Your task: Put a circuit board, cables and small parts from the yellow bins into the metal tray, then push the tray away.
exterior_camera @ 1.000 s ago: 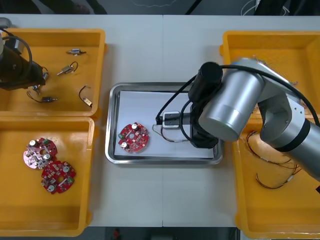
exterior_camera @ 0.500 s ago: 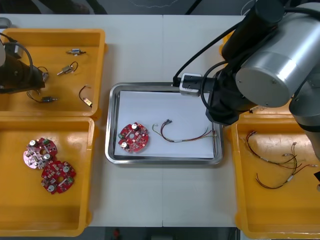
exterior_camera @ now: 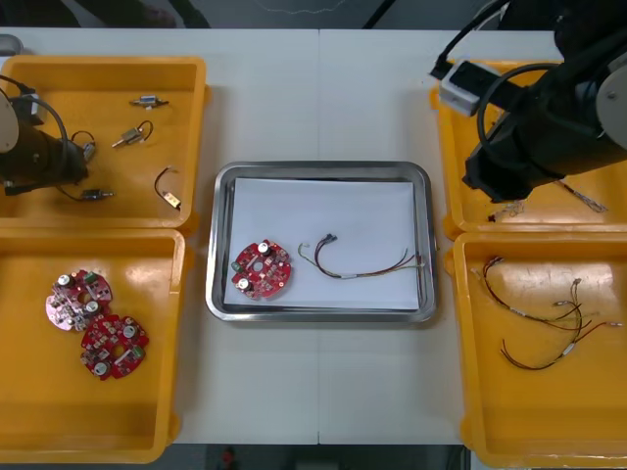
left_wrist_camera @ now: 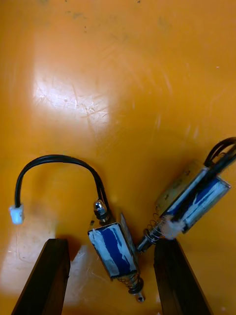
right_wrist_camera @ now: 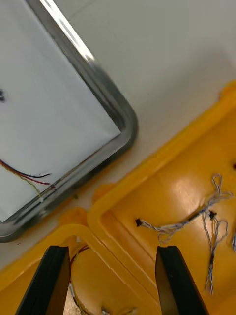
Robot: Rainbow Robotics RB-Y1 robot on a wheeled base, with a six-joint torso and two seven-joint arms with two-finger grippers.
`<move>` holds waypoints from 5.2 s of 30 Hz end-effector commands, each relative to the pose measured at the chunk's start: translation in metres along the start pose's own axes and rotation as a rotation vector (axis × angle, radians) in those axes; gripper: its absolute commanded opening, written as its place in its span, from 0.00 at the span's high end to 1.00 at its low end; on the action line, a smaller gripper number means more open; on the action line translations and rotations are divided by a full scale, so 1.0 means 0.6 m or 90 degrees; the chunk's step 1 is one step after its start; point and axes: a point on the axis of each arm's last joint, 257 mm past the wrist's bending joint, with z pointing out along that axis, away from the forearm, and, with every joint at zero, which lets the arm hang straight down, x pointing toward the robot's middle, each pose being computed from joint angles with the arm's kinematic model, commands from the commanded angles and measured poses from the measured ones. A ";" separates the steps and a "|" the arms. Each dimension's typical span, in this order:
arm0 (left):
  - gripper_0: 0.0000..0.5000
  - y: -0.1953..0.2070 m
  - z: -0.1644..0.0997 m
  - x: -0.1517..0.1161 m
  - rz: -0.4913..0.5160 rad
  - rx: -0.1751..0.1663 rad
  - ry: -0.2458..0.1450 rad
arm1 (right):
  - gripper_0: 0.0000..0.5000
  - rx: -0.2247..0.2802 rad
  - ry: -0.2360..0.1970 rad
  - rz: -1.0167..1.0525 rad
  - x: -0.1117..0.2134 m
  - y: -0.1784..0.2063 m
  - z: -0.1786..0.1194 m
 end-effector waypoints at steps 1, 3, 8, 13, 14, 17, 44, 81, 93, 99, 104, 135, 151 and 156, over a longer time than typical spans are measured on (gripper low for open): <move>0.00 0.046 -0.014 -0.021 0.076 -0.037 -0.017 | 0.00 0.052 0.023 0.032 0.046 -0.067 -0.024; 0.08 0.047 -0.013 -0.019 0.076 -0.038 -0.016 | 0.00 0.064 0.039 0.043 0.066 -0.088 -0.026; 1.00 0.046 -0.014 -0.020 0.070 -0.036 -0.017 | 0.00 0.077 0.083 0.084 0.125 -0.135 -0.031; 1.00 0.050 -0.018 -0.022 0.065 -0.036 -0.015 | 0.00 0.083 0.110 0.146 0.187 -0.184 -0.049; 1.00 0.049 -0.021 -0.024 0.064 -0.035 -0.016 | 0.00 0.087 0.112 0.156 0.195 -0.191 -0.053; 1.00 0.054 -0.044 -0.033 0.064 -0.037 -0.012 | 0.00 0.092 0.121 0.203 0.232 -0.219 -0.064; 1.00 -0.125 -0.278 0.034 0.153 -0.015 0.073 | 0.00 0.026 0.139 0.229 0.313 -0.328 -0.026; 0.99 -0.536 -0.170 0.210 0.243 0.120 0.114 | 0.00 0.023 0.043 0.116 0.258 -0.318 0.219; 0.95 -0.539 -0.134 0.216 0.255 0.106 0.095 | 0.00 0.028 0.043 0.118 0.271 -0.307 0.259; 0.00 -0.540 -0.130 0.214 0.252 0.109 0.093 | 0.00 0.024 0.043 0.136 0.281 -0.301 0.275; 0.00 -0.547 -0.133 0.211 0.242 0.117 0.089 | 0.00 0.019 0.039 0.147 0.281 -0.289 0.294; 0.00 -0.278 -0.259 0.010 0.286 0.094 0.095 | 1.00 -0.007 0.048 0.168 0.258 -0.303 0.248; 0.00 -0.169 -0.192 -0.101 0.349 0.076 0.029 | 1.00 -0.015 0.075 0.131 0.227 -0.317 0.083; 0.00 -0.148 -0.175 -0.127 0.372 0.066 -0.003 | 1.00 -0.020 0.089 0.101 0.214 -0.299 0.047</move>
